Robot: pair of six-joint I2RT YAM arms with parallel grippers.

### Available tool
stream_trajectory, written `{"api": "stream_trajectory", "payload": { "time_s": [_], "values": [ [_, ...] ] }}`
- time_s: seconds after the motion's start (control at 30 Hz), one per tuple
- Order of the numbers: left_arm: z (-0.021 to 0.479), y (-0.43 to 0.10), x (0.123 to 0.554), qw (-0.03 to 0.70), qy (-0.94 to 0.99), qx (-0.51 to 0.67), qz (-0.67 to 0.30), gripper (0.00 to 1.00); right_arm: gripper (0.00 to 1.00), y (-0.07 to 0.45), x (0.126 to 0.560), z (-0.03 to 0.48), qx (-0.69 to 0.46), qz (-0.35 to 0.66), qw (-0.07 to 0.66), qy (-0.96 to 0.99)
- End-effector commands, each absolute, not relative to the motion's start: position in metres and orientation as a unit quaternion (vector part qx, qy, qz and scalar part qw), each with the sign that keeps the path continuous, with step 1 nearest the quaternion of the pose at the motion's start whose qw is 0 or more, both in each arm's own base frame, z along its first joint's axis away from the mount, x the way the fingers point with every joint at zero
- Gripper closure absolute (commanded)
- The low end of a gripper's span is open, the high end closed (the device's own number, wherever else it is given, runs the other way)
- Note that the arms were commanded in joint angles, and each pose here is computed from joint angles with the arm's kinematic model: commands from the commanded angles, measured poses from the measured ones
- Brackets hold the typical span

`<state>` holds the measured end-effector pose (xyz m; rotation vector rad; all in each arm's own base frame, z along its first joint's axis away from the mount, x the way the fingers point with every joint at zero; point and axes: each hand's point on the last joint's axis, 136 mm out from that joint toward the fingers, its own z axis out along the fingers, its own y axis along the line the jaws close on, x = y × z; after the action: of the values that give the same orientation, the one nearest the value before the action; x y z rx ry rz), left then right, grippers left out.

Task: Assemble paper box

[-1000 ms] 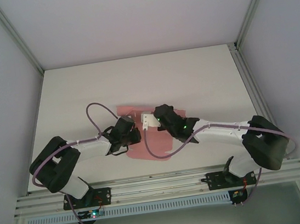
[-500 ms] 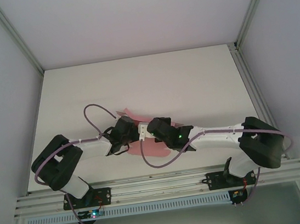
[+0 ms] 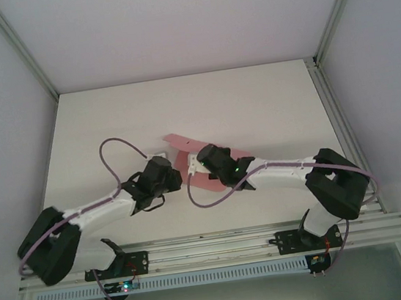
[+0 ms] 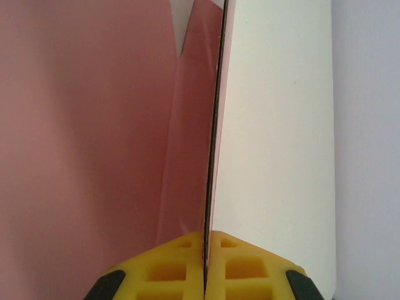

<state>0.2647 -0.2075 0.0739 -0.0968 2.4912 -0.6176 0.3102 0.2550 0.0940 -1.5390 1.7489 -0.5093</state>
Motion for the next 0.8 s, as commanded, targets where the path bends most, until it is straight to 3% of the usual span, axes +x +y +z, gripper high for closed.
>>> {"api": "stream_trajectory", "payload": {
  "time_s": [0.0, 0.1, 0.13, 0.2, 0.23, 0.47, 0.63, 0.77],
  "values": [
    [0.102, -0.176, 0.258, 0.301, 0.939, -0.043, -0.160, 0.58, 1.00, 0.242, 0.291, 0.083, -0.669, -0.161, 0.303, 0.659],
    [0.136, -0.146, 0.261, 0.336, 0.933, -0.065, -0.115, 0.50, 1.00, 0.238, 0.290, 0.098, -0.690, -0.139, 0.288, 0.649],
    [0.148, -0.135, 0.263, 0.351, 0.928, -0.077, -0.103, 0.42, 1.00, 0.236, 0.289, 0.105, -0.694, -0.129, 0.283, 0.649],
    [0.167, -0.116, 0.272, 0.377, 0.915, -0.102, -0.096, 0.11, 1.00, 0.233, 0.283, 0.113, -0.707, -0.085, 0.263, 0.651],
    [0.173, -0.109, 0.276, 0.385, 0.910, -0.116, -0.101, 0.01, 1.00, 0.232, 0.280, 0.116, -0.710, -0.062, 0.258, 0.653],
    [0.173, -0.103, 0.329, 0.373, 0.909, -0.123, -0.139, 0.00, 1.00, 0.235, 0.289, 0.124, -0.727, 0.006, 0.267, 0.633],
    [0.162, -0.141, 0.368, 0.348, 0.914, -0.079, -0.194, 0.00, 1.00, 0.238, 0.299, 0.120, -0.723, 0.044, 0.269, 0.634],
    [0.154, -0.143, 0.399, 0.338, 0.923, -0.081, -0.167, 0.00, 1.00, 0.236, 0.305, 0.116, -0.715, 0.062, 0.267, 0.643]
  ]
}}
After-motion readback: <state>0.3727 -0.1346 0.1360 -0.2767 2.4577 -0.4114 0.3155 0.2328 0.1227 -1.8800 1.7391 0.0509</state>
